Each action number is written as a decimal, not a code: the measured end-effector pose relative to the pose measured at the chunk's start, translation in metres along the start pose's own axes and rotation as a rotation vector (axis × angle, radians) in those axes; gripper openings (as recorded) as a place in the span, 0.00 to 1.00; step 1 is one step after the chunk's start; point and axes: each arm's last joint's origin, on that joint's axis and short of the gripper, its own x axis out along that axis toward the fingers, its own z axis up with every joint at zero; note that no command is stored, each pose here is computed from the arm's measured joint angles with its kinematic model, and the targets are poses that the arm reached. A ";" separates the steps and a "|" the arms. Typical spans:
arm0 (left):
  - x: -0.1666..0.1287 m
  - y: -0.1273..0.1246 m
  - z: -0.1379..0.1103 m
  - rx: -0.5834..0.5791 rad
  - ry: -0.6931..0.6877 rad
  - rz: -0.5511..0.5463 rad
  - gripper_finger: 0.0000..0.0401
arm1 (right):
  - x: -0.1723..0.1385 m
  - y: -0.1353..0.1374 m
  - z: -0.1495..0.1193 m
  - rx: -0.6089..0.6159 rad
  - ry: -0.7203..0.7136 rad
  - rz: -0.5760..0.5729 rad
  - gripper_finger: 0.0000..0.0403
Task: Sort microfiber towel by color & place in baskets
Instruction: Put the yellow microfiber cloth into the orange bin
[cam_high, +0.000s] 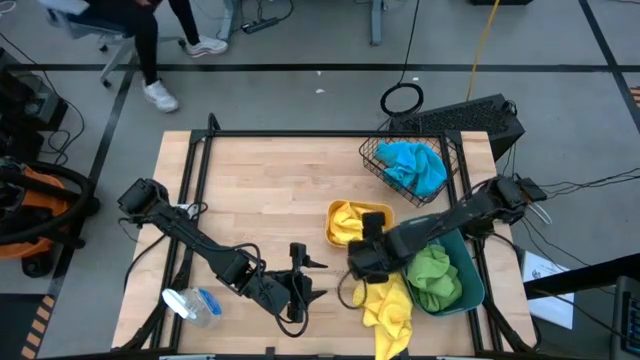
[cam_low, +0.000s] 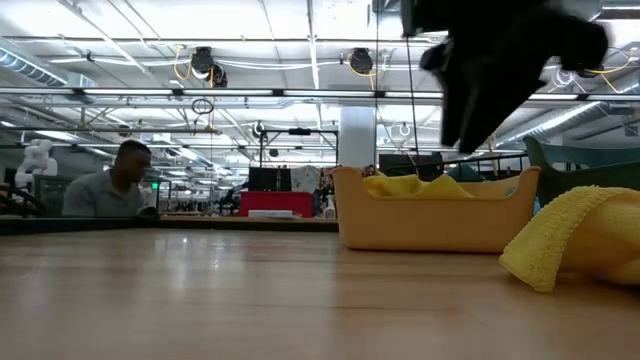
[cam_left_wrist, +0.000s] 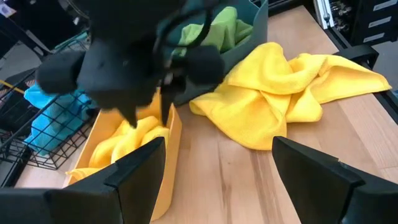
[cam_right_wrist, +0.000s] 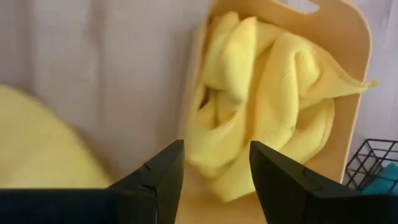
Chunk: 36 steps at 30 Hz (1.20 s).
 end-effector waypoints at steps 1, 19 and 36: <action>0.000 0.000 0.000 0.000 0.000 0.000 0.75 | -0.006 0.004 -0.003 0.002 -0.008 0.005 0.43; 0.000 0.000 0.001 -0.005 -0.007 0.000 0.75 | -0.076 0.089 -0.054 0.021 -0.168 0.166 0.43; 0.000 0.000 0.001 -0.005 -0.007 0.000 0.75 | -0.076 0.109 -0.051 -0.054 -0.151 0.374 0.50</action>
